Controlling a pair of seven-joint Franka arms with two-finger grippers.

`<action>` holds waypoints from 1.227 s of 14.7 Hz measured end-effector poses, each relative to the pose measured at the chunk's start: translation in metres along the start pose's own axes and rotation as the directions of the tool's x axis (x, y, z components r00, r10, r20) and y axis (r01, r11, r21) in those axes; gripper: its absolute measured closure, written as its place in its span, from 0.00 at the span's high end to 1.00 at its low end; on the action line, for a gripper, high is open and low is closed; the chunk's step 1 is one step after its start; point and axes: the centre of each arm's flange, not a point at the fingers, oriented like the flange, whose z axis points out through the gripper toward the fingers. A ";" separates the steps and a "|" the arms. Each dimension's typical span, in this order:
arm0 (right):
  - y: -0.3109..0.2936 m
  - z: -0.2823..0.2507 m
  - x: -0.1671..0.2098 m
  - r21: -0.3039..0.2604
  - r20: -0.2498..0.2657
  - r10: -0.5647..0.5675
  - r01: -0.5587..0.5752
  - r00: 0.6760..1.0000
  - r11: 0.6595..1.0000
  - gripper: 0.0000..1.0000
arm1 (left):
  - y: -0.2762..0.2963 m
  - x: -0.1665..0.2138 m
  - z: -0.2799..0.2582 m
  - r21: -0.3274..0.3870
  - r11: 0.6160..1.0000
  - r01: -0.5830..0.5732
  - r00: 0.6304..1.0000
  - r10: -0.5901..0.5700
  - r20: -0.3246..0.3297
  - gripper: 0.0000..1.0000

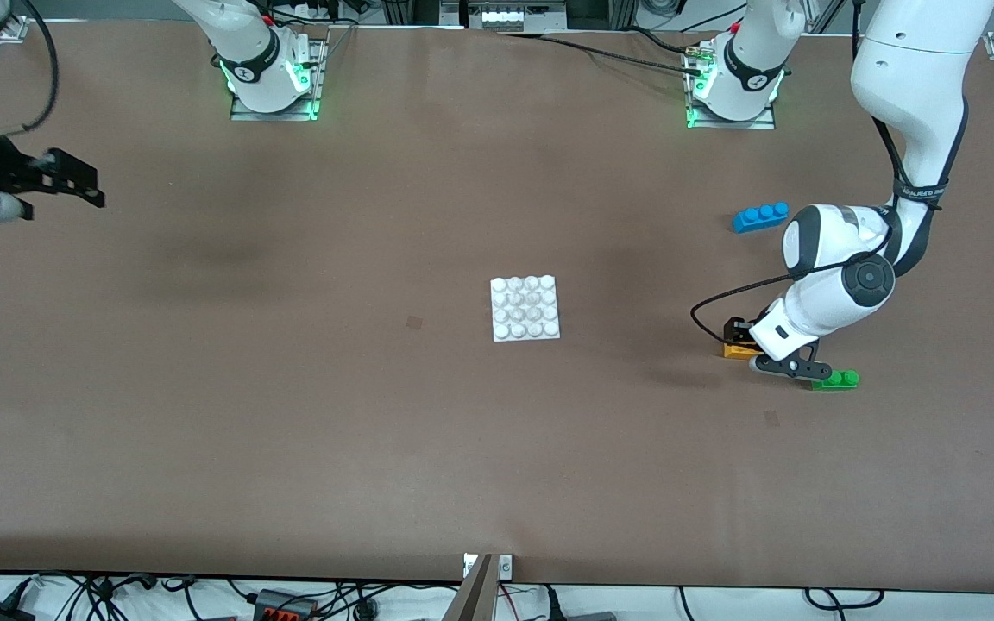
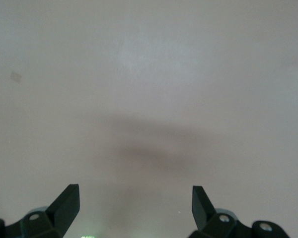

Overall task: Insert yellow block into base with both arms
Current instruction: 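Slide the white base toward the table middle and release it with the right gripper, then close the left gripper on the yellow block, then lift and carry the yellow block with the left gripper over the white base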

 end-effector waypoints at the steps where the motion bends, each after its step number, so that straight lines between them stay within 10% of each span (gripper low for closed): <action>1: 0.001 -0.011 -0.001 -0.002 -0.009 0.003 -0.003 1.000 1.000 1.00 | 0.000 0.001 -0.001 0.000 1.000 0.000 1.000 0.000 -0.003 0.68; 7: 0.006 -0.025 0.009 0.014 0.056 0.012 -0.013 0.998 1.000 1.00 | 0.005 0.004 -0.008 -0.006 1.000 -0.005 1.000 0.005 0.023 0.68; 18: 0.028 -0.010 0.031 0.034 -0.042 0.079 -0.078 0.996 0.996 1.00 | 0.172 -0.003 -0.050 -0.076 0.993 0.093 0.987 -0.082 0.141 0.68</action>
